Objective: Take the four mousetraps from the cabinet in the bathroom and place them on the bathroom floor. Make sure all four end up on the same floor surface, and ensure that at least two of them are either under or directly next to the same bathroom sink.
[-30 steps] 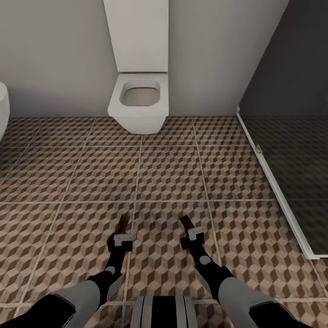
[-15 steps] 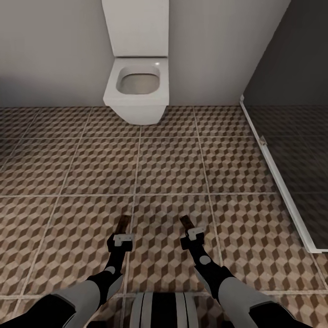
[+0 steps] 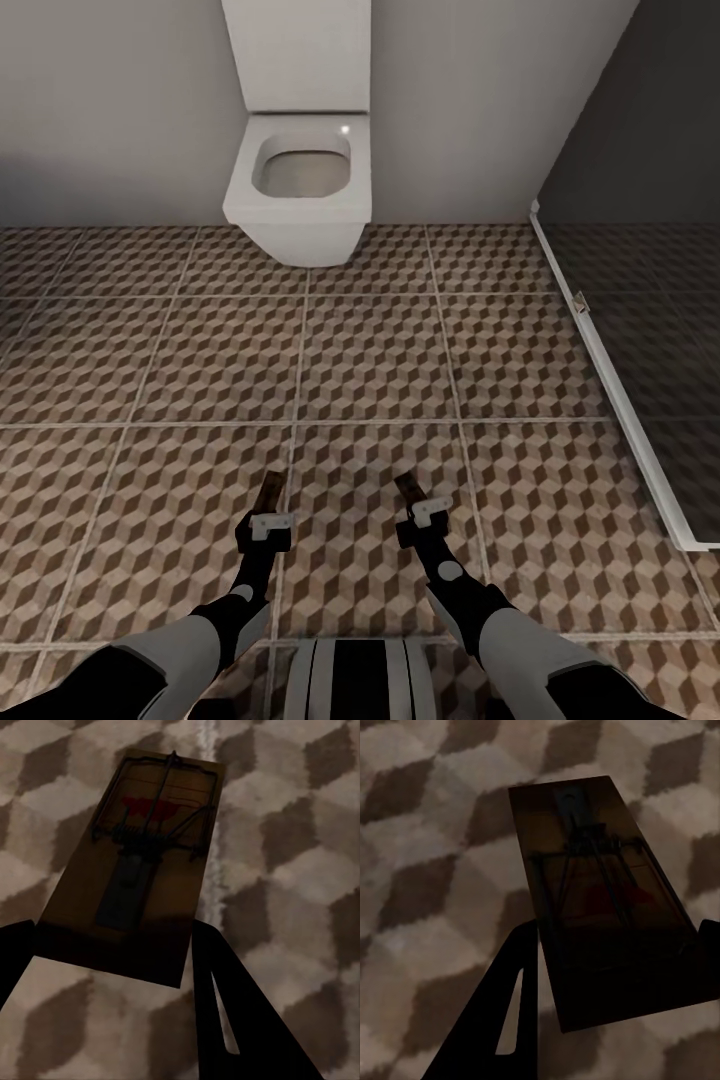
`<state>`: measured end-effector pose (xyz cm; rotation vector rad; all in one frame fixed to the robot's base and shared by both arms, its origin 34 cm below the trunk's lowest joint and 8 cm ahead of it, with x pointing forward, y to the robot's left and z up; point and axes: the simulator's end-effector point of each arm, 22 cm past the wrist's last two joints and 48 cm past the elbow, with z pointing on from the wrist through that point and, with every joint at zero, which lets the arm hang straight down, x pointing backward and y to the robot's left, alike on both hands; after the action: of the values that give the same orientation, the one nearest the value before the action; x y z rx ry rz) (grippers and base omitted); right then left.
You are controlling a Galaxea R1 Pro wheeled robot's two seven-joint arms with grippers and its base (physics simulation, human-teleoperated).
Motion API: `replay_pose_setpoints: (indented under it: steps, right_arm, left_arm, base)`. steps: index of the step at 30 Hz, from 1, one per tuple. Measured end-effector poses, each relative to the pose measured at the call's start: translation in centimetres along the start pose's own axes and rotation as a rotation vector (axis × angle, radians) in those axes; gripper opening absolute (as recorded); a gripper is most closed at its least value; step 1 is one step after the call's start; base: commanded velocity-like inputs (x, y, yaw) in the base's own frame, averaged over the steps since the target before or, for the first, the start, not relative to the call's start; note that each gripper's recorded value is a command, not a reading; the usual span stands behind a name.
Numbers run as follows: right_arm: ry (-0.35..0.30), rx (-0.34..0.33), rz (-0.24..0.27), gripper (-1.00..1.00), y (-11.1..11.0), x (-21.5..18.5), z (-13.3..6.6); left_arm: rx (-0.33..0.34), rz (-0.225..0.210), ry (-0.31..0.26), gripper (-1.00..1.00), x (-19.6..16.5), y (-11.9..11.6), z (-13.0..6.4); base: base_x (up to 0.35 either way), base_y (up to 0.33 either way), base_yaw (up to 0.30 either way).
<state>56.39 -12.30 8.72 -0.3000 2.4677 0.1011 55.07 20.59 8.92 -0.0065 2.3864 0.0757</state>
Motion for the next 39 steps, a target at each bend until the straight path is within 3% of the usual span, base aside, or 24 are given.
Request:
replay_pose_setpoints:
  steps: [6,11,17,24,28,31,33,37,39]
  right_arm:
    - [-0.005,0.002,0.004,-1.00,0.1,-0.3,0.1]
    - [-0.054,0.032,0.005,-1.00,-0.8,-3.9,0.8]
    - [-0.030,0.075,-0.007,-1.00,-2.4,-8.4,1.7]
    - [-0.028,0.090,-0.013,-1.00,-3.1,-10.8,1.9]
    - [-0.011,0.099,-0.018,-1.00,-3.8,-13.1,2.8]
    - [0.006,0.095,-0.023,-1.00,-3.9,-13.0,3.1]
    - [0.018,0.088,-0.025,-1.00,-3.7,-12.2,3.2]
    - [0.015,0.067,-0.026,-1.00,-2.9,-9.5,3.2]
    - [0.001,0.060,-0.023,-1.00,-2.6,-8.9,3.1]
  left_arm:
    - [-0.003,-0.006,-0.004,-1.00,-0.3,-0.1,0.1]
    - [0.027,-0.037,-0.037,-1.00,-4.2,-2.2,1.8]
    - [0.095,-0.011,0.099,-1.00,-10.3,-4.8,4.2]
    - [0.134,-0.001,0.119,-1.00,-15.9,-6.3,4.2]
    - [0.108,0.037,0.202,-1.00,-17.8,-5.8,4.4]
    - [0.088,0.048,0.228,-1.00,-17.1,-5.1,4.7]
    - [0.075,0.044,0.206,-1.00,-16.7,-4.6,5.1]
    - [0.033,0.007,0.063,-1.00,-17.0,-2.5,6.2]
    - [0.014,0.000,0.024,-1.00,-16.2,-1.5,6.4]
  base:
    - [0.000,0.000,0.000]
    - [0.000,0.000,0.000]
    - [0.000,0.000,0.000]
    - [0.000,0.000,0.000]
    - [0.000,0.000,0.000]
    - [0.000,0.000,0.000]
    - [0.000,0.000,0.000]
    - [0.000,0.000,0.000]
    - [0.000,0.000,0.000]
